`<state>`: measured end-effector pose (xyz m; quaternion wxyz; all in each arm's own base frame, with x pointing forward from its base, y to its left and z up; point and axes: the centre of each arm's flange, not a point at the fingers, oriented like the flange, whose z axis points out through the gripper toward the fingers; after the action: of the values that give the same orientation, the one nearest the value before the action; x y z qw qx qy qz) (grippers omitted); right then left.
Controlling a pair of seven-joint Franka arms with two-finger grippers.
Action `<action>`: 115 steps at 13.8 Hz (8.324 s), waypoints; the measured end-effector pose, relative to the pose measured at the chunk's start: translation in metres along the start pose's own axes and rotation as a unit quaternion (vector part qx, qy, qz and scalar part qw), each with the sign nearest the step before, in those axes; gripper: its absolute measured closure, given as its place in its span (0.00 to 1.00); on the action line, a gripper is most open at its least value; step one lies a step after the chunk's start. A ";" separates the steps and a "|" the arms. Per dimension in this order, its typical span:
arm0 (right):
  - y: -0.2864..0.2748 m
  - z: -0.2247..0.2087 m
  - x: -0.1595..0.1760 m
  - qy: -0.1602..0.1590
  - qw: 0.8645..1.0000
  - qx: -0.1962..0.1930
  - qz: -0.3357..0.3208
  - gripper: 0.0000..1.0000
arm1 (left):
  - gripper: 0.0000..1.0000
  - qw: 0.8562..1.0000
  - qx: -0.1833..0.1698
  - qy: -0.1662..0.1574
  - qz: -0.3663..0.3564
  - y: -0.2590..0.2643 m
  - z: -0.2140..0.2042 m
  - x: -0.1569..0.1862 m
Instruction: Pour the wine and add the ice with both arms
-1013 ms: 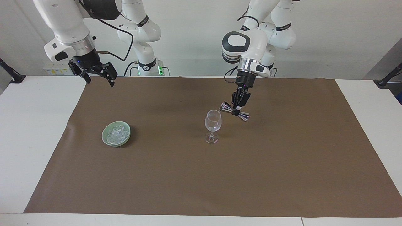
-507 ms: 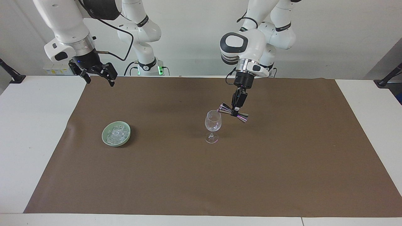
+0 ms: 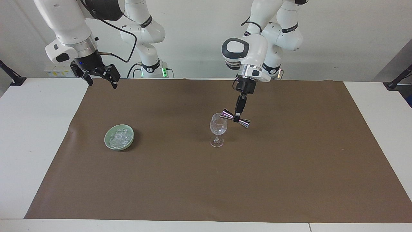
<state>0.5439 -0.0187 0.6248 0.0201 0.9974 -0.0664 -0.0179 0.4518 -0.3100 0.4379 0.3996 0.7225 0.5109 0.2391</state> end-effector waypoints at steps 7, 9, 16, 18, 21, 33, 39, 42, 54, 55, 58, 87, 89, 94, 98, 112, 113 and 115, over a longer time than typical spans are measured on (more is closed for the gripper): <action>0.000 0.000 0.000 0.000 1.000 0.000 0.000 0.00 | 0.78 0.998 -0.006 -0.005 0.057 0.003 -0.001 -0.007; 0.000 0.000 0.000 0.000 1.000 0.000 0.000 0.00 | 0.78 0.997 -0.006 -0.005 0.083 0.003 -0.001 -0.008; 0.000 0.000 0.000 0.000 1.000 0.000 0.000 0.00 | 0.78 0.993 -0.008 -0.005 0.119 0.004 -0.001 -0.009; 0.000 0.000 0.000 0.000 1.000 0.000 0.000 0.00 | 0.78 0.993 -0.012 -0.005 0.117 0.008 -0.002 -0.009; 0.000 0.000 0.000 0.000 1.000 0.000 0.000 0.00 | 0.78 0.995 -0.024 -0.001 0.095 0.021 -0.005 -0.004; 0.000 0.000 0.000 0.000 1.000 0.000 0.000 0.00 | 0.78 0.975 -0.026 -0.085 -0.204 0.028 -0.002 0.079; 0.002 0.000 0.000 0.000 1.000 0.000 0.002 0.00 | 0.78 0.925 -0.035 -0.115 -0.362 0.023 -0.003 0.164; 0.004 0.000 0.002 0.009 1.000 0.001 0.001 0.00 | 0.78 0.878 -0.045 -0.104 -0.466 0.025 -0.008 0.209; -0.003 0.138 0.015 0.091 0.993 0.006 -0.075 0.00 | 0.78 0.728 -0.065 -0.120 -0.671 0.013 -0.020 0.318; 0.000 0.155 0.015 0.085 0.993 0.005 -0.081 0.00 | 0.78 0.724 -0.065 -0.125 -0.675 0.009 -0.019 0.326; 0.010 0.192 0.019 0.076 0.990 0.000 -0.115 0.00 | 0.78 0.713 -0.064 -0.136 -0.685 -0.004 -0.015 0.349; 0.015 0.287 0.035 0.087 0.986 -0.007 -0.143 0.70 | 0.78 0.691 -0.066 -0.144 -0.706 -0.150 0.049 0.413; 0.015 0.281 0.037 0.089 0.986 -0.007 -0.142 0.70 | 0.78 0.688 -0.066 -0.144 -0.708 -0.153 0.053 0.409; 0.014 0.221 0.050 0.081 0.988 -0.006 -0.132 0.70 | 0.78 0.686 -0.058 -0.144 -0.711 -0.161 0.062 0.402; -0.019 0.169 0.043 0.072 0.992 0.002 -0.104 0.70 | 0.78 0.693 -0.055 -0.141 -0.705 -0.166 0.065 0.400; -0.314 0.070 -0.040 0.158 0.972 0.165 0.056 0.70 | 0.13 0.688 -0.054 -0.127 -0.713 -0.187 0.058 0.409; -0.323 0.072 -0.043 0.158 0.970 0.175 0.060 0.70 | 0.03 0.686 -0.055 -0.124 -0.715 -0.191 0.056 0.412; -0.339 0.078 -0.044 0.158 0.965 0.196 0.070 0.70 | 0.00 0.689 -0.054 -0.116 -0.714 -0.198 0.052 0.412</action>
<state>0.5417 0.3199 0.5341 -0.1642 0.9650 -0.1341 0.1547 0.5328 0.0870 0.2201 0.5440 0.1391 0.8083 -0.1772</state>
